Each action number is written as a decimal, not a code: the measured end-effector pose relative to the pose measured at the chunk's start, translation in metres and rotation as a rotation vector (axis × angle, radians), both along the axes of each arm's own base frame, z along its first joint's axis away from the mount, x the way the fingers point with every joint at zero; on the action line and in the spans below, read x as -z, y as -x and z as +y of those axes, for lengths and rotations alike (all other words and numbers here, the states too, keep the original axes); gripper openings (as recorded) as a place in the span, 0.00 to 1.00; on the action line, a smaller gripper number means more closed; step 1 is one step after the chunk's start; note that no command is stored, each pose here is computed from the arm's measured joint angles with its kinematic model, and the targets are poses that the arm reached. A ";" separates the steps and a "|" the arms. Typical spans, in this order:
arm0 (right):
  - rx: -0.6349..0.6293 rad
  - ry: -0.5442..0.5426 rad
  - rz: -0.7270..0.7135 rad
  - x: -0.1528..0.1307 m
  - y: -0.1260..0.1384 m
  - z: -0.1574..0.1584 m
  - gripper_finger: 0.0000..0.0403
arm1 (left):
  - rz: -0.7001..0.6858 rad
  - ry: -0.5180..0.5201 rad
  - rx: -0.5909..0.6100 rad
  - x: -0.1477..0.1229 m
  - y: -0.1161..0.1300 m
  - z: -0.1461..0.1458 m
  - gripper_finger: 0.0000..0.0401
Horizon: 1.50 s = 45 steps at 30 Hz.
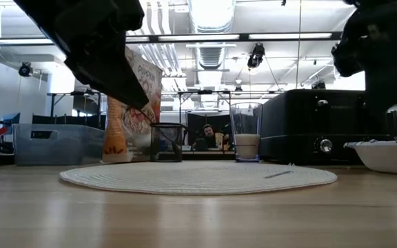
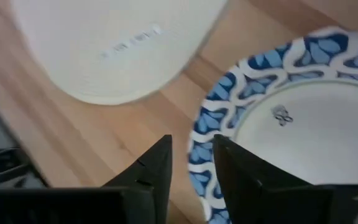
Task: Arrange a breakfast setting
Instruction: Put the white patterned bowl on the white placemat
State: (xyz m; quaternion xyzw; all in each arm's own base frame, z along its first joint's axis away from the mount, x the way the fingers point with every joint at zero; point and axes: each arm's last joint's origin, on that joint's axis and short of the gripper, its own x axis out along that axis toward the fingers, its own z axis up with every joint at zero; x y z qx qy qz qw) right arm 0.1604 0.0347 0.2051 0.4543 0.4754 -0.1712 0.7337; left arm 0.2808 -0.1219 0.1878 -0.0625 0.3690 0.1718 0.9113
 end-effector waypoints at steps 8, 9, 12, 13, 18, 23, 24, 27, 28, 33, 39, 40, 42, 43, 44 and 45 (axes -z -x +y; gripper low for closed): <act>-0.045 0.001 0.061 -0.003 -0.025 0.006 0.40 | 0.025 -0.011 0.001 0.005 0.003 0.002 0.55; -0.039 0.000 0.075 -0.003 -0.028 0.006 0.41 | 0.028 -0.013 0.001 0.006 0.004 0.002 0.55; -0.009 -0.002 0.143 0.002 -0.035 0.008 0.44 | 0.036 -0.018 0.002 0.009 0.006 0.003 0.55; -0.004 0.001 0.173 0.006 -0.037 0.008 0.44 | 0.040 -0.020 0.002 0.010 0.006 0.003 0.55; 0.006 0.012 0.253 0.016 -0.048 0.011 0.43 | 0.054 -0.021 0.005 0.015 0.009 0.004 0.55; 0.012 0.027 0.350 0.028 -0.055 0.012 0.39 | 0.067 -0.019 0.011 0.018 0.011 0.005 0.55; 0.006 0.035 0.375 0.031 -0.055 0.012 0.38 | 0.069 -0.019 0.012 0.018 0.011 0.005 0.55; -0.007 0.049 0.421 0.039 -0.057 0.012 0.36 | 0.073 -0.020 0.014 0.019 0.012 0.005 0.55; -0.012 0.050 0.429 0.040 -0.057 0.013 0.35 | 0.074 -0.020 0.014 0.019 0.012 0.005 0.55; -0.050 0.049 0.461 0.046 -0.059 0.013 0.30 | 0.079 -0.022 0.015 0.019 0.012 0.005 0.55; -0.070 0.046 0.448 0.042 -0.057 0.013 0.20 | 0.078 -0.018 0.013 0.019 0.012 0.005 0.55; -0.080 0.040 0.443 0.041 -0.056 0.013 0.19 | 0.078 -0.018 0.013 0.019 0.012 0.005 0.55; -0.092 0.029 0.425 0.037 -0.055 0.013 0.15 | 0.074 -0.017 0.013 0.019 0.012 0.005 0.55; -0.100 0.028 0.415 0.035 -0.054 0.014 0.14 | 0.071 -0.017 0.012 0.018 0.012 0.005 0.55; -0.112 0.028 0.402 0.033 -0.054 0.014 0.13 | 0.069 -0.018 0.011 0.018 0.012 0.005 0.55; -0.132 0.032 0.383 0.031 -0.053 0.014 0.12 | 0.066 -0.017 0.010 0.018 0.012 0.005 0.55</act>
